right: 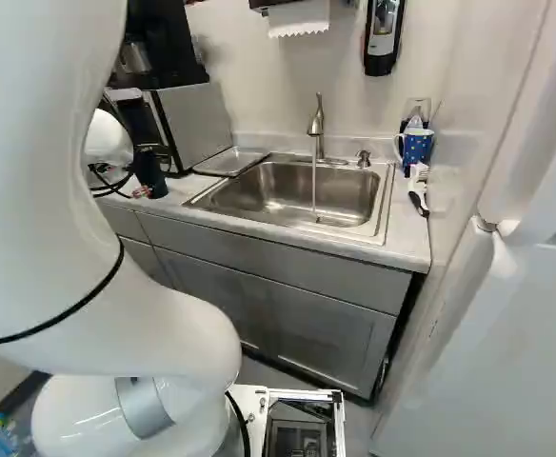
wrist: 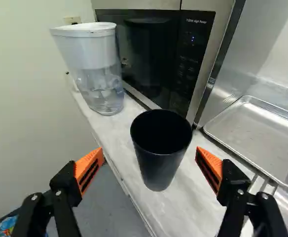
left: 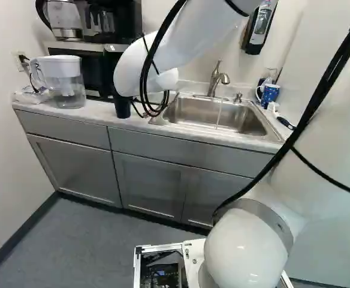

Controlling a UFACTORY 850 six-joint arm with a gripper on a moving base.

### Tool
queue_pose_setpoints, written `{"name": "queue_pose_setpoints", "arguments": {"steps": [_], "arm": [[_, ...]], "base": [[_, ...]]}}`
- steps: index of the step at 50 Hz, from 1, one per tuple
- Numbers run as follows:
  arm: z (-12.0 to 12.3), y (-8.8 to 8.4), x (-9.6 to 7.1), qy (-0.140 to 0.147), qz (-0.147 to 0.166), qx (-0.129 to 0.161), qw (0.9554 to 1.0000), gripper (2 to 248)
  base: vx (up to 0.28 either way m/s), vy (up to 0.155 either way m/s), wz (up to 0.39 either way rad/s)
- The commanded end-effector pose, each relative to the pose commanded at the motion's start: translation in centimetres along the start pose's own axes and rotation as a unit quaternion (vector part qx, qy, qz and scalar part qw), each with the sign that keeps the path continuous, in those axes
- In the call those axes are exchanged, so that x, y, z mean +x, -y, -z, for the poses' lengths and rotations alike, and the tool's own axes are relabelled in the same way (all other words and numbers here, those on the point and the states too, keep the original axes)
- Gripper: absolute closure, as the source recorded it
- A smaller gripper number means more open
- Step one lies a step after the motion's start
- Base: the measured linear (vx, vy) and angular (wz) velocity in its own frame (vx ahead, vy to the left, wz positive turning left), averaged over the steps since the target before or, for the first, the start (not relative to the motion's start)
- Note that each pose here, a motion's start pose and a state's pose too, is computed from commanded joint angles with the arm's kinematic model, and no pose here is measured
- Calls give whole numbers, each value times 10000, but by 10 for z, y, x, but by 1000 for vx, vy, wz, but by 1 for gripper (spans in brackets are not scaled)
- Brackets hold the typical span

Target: Rinse the cup and place it in the tray

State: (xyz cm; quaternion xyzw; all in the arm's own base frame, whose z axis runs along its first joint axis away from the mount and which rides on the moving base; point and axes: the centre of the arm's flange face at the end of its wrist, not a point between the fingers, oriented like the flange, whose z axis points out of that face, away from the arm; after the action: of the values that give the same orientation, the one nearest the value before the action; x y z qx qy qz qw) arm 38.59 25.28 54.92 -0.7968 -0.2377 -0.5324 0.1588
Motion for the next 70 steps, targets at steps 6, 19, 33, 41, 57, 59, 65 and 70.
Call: {"name": "queue_pose_setpoints", "arguments": {"steps": [6, 19, 33, 41, 57, 59, 65, 70], "arm": [[-4, 0, -3, -76, 0, 0, 10000, 3], [-11, 0, -10, -201, 0, 0, 9998, 3], [-19, 0, -20, -242, 0, 0, 9997, 3], [-23, 0, -25, -246, 0, 0, 9997, 3], [-32, 0, -37, -250, 1, 1, 9997, 3], [-33, 0, -38, -256, 1, 2, 9997, 3], [-36, 0, -42, -283, 1, 3, 9996, 3], [-37, 0, -43, -344, 1, 3, 9994, 3]], "base": [[0, 0, 0], [0, 0, 0], [0, 0, 0], [0, 0, 0], [0, 0, 0], [0, 0, 0], [0, 0, 0], [0, 0, 0]]}}
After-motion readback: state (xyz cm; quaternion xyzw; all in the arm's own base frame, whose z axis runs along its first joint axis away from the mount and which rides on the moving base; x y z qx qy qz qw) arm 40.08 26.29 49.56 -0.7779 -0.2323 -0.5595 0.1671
